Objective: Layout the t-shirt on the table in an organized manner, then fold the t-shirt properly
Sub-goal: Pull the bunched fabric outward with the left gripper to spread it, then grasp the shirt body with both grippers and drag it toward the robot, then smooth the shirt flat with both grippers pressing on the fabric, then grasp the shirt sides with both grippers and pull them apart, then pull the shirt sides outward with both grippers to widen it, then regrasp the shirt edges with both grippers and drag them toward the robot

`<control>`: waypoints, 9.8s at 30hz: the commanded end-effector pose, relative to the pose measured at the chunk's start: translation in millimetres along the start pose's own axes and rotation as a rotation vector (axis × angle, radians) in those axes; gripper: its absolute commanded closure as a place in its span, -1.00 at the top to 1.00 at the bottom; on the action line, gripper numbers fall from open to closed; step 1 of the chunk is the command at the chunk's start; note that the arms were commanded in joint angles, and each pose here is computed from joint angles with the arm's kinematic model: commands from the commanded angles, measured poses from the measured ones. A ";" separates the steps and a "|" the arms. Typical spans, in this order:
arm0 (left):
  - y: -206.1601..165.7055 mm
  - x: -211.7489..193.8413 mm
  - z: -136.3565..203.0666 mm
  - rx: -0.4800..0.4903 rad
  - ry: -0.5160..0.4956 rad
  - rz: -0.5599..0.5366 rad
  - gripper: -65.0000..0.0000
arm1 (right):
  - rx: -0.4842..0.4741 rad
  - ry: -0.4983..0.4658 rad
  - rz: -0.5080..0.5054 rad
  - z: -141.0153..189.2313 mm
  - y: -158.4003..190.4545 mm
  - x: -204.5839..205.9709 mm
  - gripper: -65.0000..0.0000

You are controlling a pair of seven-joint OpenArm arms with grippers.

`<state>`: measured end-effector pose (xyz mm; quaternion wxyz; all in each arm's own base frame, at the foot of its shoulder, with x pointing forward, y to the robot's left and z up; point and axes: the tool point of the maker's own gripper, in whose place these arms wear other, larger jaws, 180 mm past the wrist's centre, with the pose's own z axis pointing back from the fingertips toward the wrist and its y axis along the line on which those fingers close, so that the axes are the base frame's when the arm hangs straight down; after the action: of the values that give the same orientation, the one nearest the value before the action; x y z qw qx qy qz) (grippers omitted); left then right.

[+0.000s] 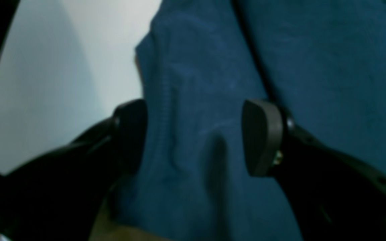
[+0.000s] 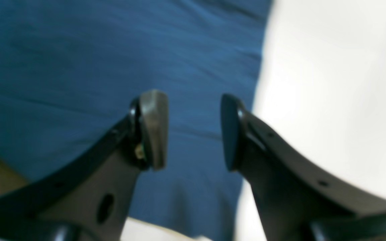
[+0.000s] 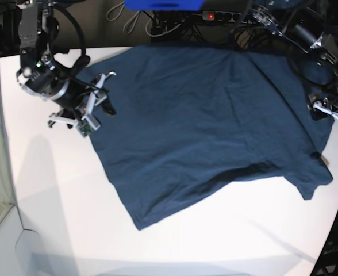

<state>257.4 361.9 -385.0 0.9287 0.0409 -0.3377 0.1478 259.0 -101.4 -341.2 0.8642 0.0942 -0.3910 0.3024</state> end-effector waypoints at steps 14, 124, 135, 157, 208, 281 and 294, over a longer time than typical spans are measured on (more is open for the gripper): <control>-18.6 -28.1 -43.1 -0.125 0.020 0.110 0.32 | 0.186 0.147 -0.073 -50.6 42.7 -58.0 -0.30; -211.1 130.3 -54.2 -0.570 -0.209 -0.185 0.33 | 0.011 0.031 0.109 -36.6 33.8 42.6 -0.99; -272.6 100.4 -103.5 -0.673 -0.132 -0.166 0.33 | 0.205 0.157 0.071 -37.3 115.9 -17.3 -0.99; -95.7 -47.2 -84.0 -0.444 0.107 -0.130 0.33 | -0.133 0.343 -0.066 -69.9 -129.7 -79.1 -0.99; -48.8 -66.7 -70.4 -0.245 0.166 -0.136 0.33 | 0.087 0.325 -0.106 -75.9 22.0 -102.6 -0.99; -16.1 6.4 23.7 -0.156 -0.086 -0.172 0.33 | -0.210 0.020 -0.084 -92.4 -158.0 0.6 -0.99; -124.8 118.2 -8.2 -0.336 -0.215 -0.211 0.33 | -0.255 -0.052 0.079 -46.2 -129.8 49.2 -0.99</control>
<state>379.5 267.9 -329.0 0.9030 -0.0677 -0.4240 -0.0134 378.9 -160.5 -345.8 0.8590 -0.0155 -0.4263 0.2832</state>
